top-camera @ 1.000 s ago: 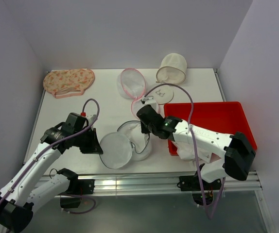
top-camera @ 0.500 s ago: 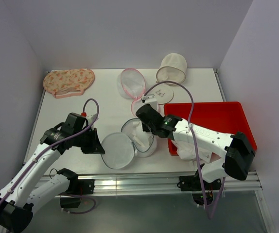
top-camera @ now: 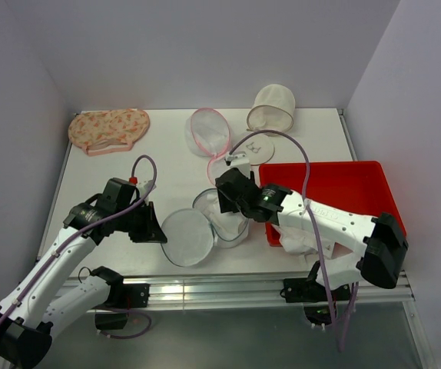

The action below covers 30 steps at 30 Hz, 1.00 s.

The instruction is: Place the bra in the laundry bag and zip it closed

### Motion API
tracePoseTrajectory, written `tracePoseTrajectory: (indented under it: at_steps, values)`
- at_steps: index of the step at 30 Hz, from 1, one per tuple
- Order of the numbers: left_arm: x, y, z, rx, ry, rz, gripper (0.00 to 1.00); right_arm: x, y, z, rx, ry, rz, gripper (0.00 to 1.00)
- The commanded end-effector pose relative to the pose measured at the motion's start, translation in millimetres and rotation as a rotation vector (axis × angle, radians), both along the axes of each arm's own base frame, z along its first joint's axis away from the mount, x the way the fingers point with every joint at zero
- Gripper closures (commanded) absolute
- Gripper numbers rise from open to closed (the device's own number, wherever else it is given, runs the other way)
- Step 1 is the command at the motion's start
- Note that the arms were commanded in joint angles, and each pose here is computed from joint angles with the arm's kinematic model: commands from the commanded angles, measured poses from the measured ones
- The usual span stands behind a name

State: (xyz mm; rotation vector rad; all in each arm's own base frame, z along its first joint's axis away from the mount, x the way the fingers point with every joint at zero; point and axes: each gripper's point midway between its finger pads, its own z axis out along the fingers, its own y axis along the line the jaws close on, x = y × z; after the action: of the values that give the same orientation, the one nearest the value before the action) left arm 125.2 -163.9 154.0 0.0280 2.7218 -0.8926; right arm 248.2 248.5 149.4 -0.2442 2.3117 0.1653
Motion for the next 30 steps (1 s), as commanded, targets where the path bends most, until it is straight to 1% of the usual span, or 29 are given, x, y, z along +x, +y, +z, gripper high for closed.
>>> tracePoseTrajectory:
  at_steps: [1,5,8,11,15,18,19,21,22,24,28,30]
  values:
    - [3.6,-4.8,4.5,-0.032,-0.022,-0.01,1.0,0.8,-2.7,36.0,0.065,-0.069,-0.038,0.31]
    - [4.3,-5.1,4.1,-0.032,-0.025,-0.011,1.0,-6.7,-1.5,49.2,0.108,-0.084,-0.028,0.29]
    - [4.2,-4.3,2.8,-0.028,-0.018,-0.005,1.0,-16.0,5.1,53.1,0.144,-0.075,0.0,0.31]
    - [3.6,-4.7,3.6,-0.03,-0.018,-0.007,1.0,-22.5,13.6,49.0,0.16,-0.06,0.024,0.33]
    - [4.1,-3.6,5.3,-0.024,-0.022,-0.004,1.0,-25.8,20.5,31.9,0.133,-0.032,0.028,0.36]
    - [4.4,-2.9,6.6,-0.021,-0.023,-0.002,1.0,-27.1,24.6,18.7,0.119,-0.009,0.025,0.42]
    - [4.2,-2.8,7.3,-0.019,-0.023,-0.002,1.0,-27.4,25.5,16.3,0.119,-0.004,0.022,0.46]
    - [4.0,-2.7,8.0,-0.019,-0.023,-0.002,1.0,-29.4,29.8,7.6,0.112,0.013,0.029,0.5]
    - [4.1,-2.6,8.3,-0.019,-0.023,0.0,1.0,-30.3,32.1,5.2,0.114,0.017,0.034,0.55]
    - [4.3,-2.7,9.1,-0.018,-0.021,0.001,1.0,-31.8,37.6,-2.2,0.113,0.031,0.04,0.59]
    - [5.1,-2.3,12.0,-0.015,-0.025,0.002,1.0,-31.8,42.6,-21.3,0.092,0.054,0.034,0.68]
    - [5.7,-2.1,13.6,-0.015,-0.028,0.005,1.0,-31.5,42.7,-30.4,0.078,0.065,0.023,0.7]
